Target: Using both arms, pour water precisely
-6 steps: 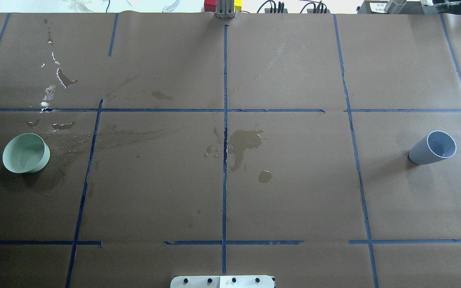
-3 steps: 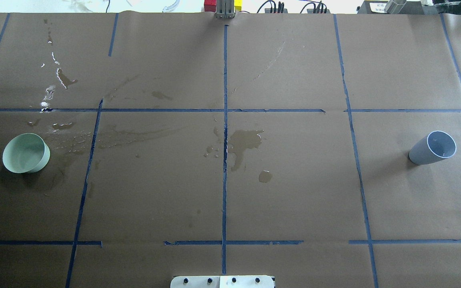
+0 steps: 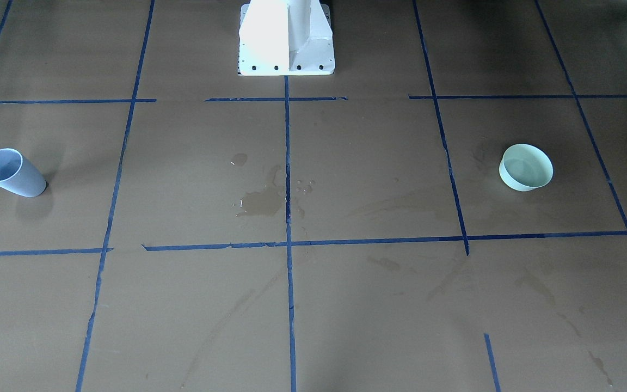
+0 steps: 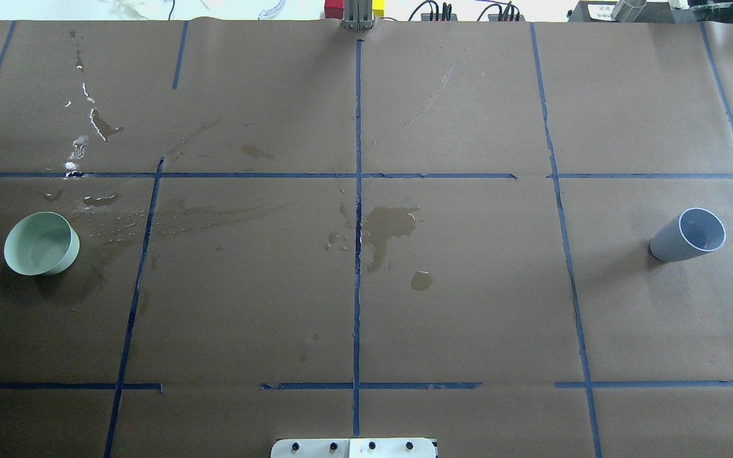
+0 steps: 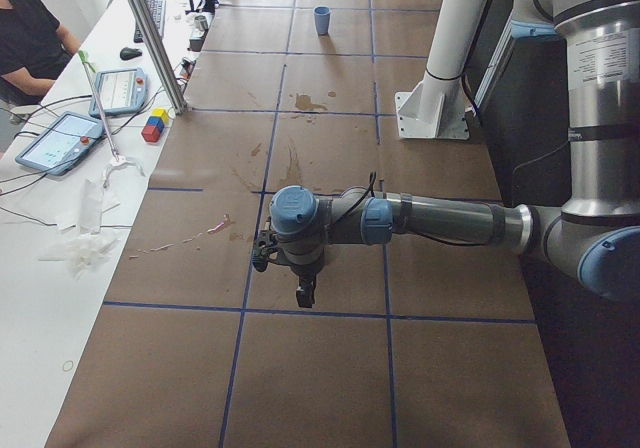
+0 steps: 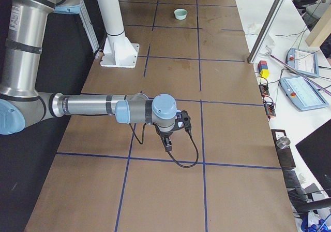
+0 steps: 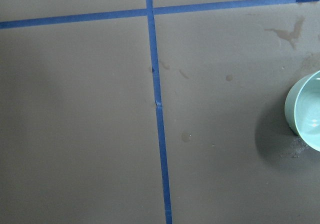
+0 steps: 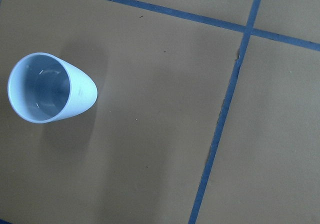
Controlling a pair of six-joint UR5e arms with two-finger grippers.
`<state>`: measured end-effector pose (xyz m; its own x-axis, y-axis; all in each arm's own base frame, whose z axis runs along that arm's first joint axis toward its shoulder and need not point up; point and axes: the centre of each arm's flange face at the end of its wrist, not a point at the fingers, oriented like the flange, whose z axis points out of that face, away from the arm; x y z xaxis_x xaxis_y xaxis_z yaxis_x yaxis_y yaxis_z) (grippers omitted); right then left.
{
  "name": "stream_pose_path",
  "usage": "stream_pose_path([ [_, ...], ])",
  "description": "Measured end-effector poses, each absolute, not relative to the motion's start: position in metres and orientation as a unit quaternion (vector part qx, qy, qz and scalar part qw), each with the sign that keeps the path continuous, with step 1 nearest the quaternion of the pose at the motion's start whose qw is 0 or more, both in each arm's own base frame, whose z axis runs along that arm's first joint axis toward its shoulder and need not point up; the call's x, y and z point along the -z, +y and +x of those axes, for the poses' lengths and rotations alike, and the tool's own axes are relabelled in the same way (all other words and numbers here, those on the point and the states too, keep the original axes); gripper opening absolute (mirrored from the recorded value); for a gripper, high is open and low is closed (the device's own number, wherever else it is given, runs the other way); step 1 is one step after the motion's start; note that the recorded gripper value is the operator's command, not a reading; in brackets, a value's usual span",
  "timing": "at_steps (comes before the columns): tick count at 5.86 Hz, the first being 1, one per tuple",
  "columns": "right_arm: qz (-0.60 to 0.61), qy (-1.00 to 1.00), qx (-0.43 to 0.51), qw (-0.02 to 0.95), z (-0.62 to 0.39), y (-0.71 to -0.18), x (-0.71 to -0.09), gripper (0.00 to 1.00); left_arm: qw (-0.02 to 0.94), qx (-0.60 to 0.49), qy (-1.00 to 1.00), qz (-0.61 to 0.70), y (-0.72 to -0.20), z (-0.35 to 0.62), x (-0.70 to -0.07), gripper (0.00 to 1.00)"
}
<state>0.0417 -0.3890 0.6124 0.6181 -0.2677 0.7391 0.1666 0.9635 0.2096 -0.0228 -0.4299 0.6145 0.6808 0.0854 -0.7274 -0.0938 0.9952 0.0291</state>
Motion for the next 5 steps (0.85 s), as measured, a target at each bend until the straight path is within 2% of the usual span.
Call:
stream_pose_path([
  [3,0.064,-0.418,0.1,0.901,0.042,-0.389,-0.609,1.0,0.911,-0.021,0.411,-0.007,-0.439,0.075,-0.601,1.0],
  [5,0.082,-0.416,0.088,0.901,0.042,-0.382,-0.61,1.0,0.904,-0.043,0.426,0.008,-0.438,0.126,-0.611,1.0],
])
